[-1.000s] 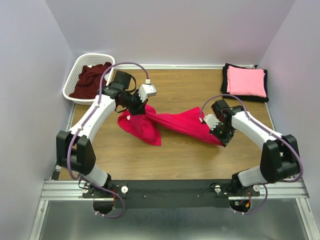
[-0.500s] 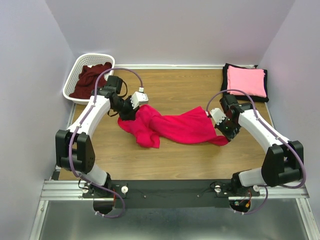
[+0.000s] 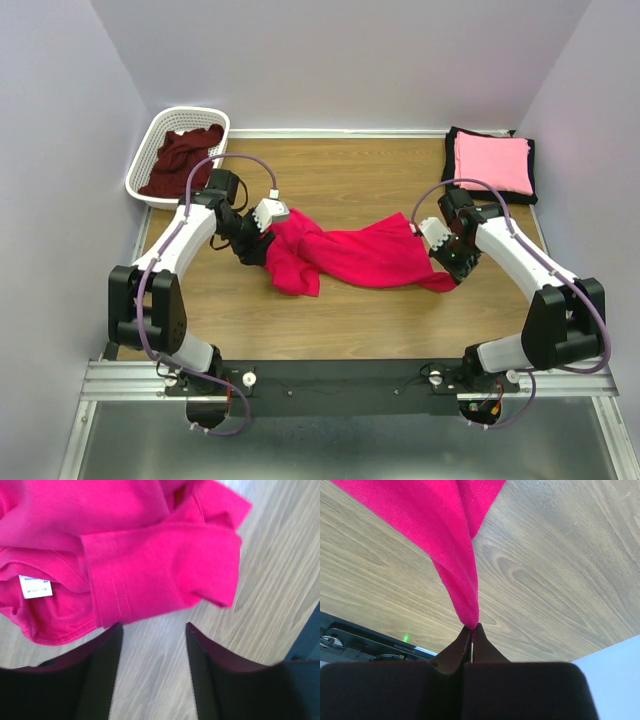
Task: Fold and stack the t-shirts
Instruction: Flatten the tshirt out
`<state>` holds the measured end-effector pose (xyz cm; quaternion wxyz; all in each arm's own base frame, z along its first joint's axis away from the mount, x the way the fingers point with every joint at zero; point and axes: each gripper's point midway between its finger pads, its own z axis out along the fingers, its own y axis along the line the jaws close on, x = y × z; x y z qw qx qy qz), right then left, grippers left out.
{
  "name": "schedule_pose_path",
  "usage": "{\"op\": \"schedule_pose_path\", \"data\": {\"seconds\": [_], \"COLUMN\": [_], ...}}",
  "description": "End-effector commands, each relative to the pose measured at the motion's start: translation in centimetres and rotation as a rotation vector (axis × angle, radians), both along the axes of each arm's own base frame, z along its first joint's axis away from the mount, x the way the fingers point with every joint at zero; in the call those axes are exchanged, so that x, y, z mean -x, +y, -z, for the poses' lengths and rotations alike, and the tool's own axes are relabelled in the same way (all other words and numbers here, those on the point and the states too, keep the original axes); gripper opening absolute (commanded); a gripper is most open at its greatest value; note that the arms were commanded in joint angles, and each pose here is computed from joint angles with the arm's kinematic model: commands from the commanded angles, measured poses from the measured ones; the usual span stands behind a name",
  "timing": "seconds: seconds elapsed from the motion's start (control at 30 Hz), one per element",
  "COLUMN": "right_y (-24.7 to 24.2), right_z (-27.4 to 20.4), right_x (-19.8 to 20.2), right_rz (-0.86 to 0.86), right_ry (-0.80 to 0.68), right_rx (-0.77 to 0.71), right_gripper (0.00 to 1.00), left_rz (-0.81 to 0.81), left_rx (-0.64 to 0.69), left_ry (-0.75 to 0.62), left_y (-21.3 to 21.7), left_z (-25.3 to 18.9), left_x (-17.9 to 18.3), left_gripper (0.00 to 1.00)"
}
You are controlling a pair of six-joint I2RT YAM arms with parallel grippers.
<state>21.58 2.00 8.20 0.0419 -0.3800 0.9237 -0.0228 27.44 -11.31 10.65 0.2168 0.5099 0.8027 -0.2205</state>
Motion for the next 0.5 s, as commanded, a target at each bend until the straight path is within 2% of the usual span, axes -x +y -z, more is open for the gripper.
{"op": "schedule_pose_path", "data": {"seconds": [0.0,0.1,0.2,0.23,0.27,0.33,0.37,0.43,0.47], "right_y": [0.1,0.1,0.0,0.0,0.0,-0.2,-0.4,-0.7,-1.0], "right_z": [-0.3,-0.4,-0.5,-0.5,-0.7,-0.9,-1.0,-1.1,-1.2], "right_x": [0.1,0.0,0.0,-0.1,-0.1,-0.3,-0.4,-0.6,-0.6], "right_rz": [-0.007,-0.006,-0.003,-0.001,0.001,0.001,0.009,0.015,0.024], "right_ry": [0.019,0.014,0.010,0.008,0.000,-0.015,-0.020,-0.026,-0.027], "right_rx": [-0.015,-0.013,-0.008,-0.007,-0.007,-0.001,-0.001,-0.002,-0.002], "right_gripper": [0.00,0.01,0.01,0.00,0.00,0.01,0.00,0.00,0.01], "left_rz": [-0.135,-0.209,-0.220,-0.215,-0.210,-0.203,-0.198,-0.139,-0.079], "left_rx": [0.065,0.023,0.065,0.077,0.094,0.115,0.113,0.139,0.133], "left_ry": [0.040,0.110,0.187,0.193,0.194,0.167,0.157,0.031,0.032], "left_y": [-2.0,-1.6,-2.8,-3.2,-3.6,-4.1,-4.2,-5.1,-6.3], "left_z": [0.8,3.2,4.0,4.0,3.7,2.9,2.6,-1.2,-2.2], "left_x": [-1.3,-1.7,-1.7,-1.9,-2.6,-3.9,-4.5,-7.6,-7.2], "left_gripper": [0.63,0.63,0.61,0.57,0.36,0.10,0.00,0.00,0.00]}}
